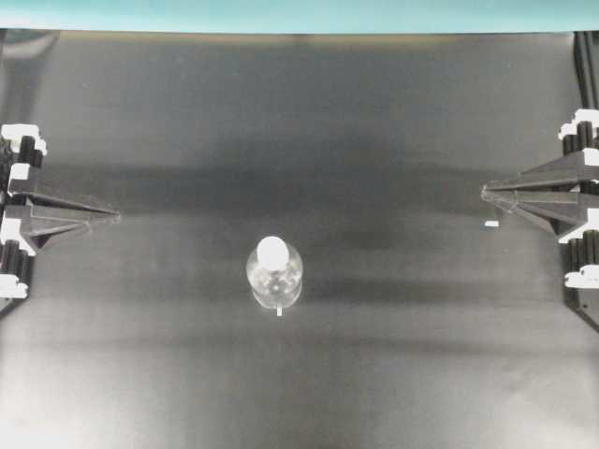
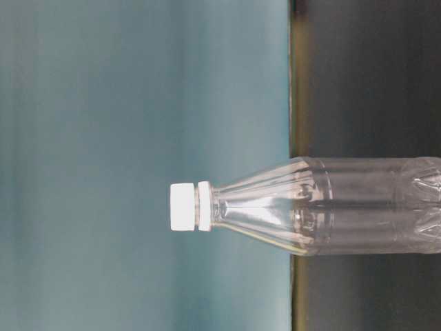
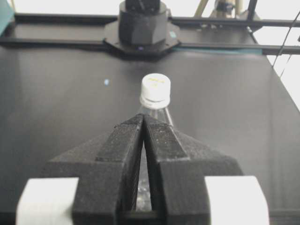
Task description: Open the bottle cap by holding the bottle with the left arm and twisting the cap with the right arm.
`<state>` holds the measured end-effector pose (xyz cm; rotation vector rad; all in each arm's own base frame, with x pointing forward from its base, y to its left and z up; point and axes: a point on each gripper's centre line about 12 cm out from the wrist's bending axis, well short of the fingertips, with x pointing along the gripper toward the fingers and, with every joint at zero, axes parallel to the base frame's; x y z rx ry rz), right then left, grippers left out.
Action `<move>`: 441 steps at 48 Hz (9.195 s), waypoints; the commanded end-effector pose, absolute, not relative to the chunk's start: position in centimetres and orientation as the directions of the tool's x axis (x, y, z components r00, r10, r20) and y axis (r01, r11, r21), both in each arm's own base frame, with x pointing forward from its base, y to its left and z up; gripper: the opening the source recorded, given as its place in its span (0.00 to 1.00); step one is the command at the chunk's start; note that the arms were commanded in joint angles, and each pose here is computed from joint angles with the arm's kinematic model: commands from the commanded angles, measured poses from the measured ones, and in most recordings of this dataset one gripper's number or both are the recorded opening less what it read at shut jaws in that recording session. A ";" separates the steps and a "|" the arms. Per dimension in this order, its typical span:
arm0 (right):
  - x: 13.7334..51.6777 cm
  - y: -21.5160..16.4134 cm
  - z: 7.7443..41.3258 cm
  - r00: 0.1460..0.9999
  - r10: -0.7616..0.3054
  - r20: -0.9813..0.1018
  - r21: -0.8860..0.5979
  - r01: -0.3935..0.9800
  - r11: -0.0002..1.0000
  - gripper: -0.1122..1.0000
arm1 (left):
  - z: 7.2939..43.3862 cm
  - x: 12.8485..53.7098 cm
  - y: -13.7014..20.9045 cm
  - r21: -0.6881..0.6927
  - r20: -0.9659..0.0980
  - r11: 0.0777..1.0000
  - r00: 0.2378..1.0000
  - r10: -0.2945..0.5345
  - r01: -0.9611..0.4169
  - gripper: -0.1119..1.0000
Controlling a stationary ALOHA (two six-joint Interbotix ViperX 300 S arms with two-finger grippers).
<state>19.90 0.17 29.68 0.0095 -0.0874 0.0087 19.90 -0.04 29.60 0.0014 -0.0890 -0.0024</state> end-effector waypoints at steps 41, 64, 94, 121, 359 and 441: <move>20.3 0.0 30.7 0.994 0.002 -0.110 0.059 0.004 0.998 0.10 | 33.7 32.1 -1.5 0.036 0.134 0.998 0.989 -0.061 0.056 0.96; 18.6 0.2 32.5 0.993 0.010 -0.118 0.216 0.015 0.976 0.10 | 26.0 36.9 -1.4 0.020 0.076 0.998 0.995 -0.060 0.058 0.97; 18.9 0.2 32.0 0.982 0.014 -0.187 0.331 0.050 0.942 0.10 | 14.1 38.7 -2.4 -0.113 -0.120 0.991 0.989 -0.086 0.073 0.97; 20.5 1.3 32.1 0.927 0.066 -0.368 0.350 0.073 0.934 0.10 | 8.0 38.2 -1.6 -0.118 -0.314 0.993 0.947 -0.063 0.027 0.97; 45.6 4.9 32.0 0.267 0.135 -0.954 -0.066 -0.630 0.774 0.80 | 7.1 37.9 -3.3 -0.097 -0.373 0.993 0.922 -0.104 0.072 0.83; 49.0 6.7 30.0 0.137 0.073 -0.988 0.143 0.629 0.764 0.81 | 7.4 37.5 -3.5 -0.096 -0.386 0.992 0.916 -0.108 0.077 0.83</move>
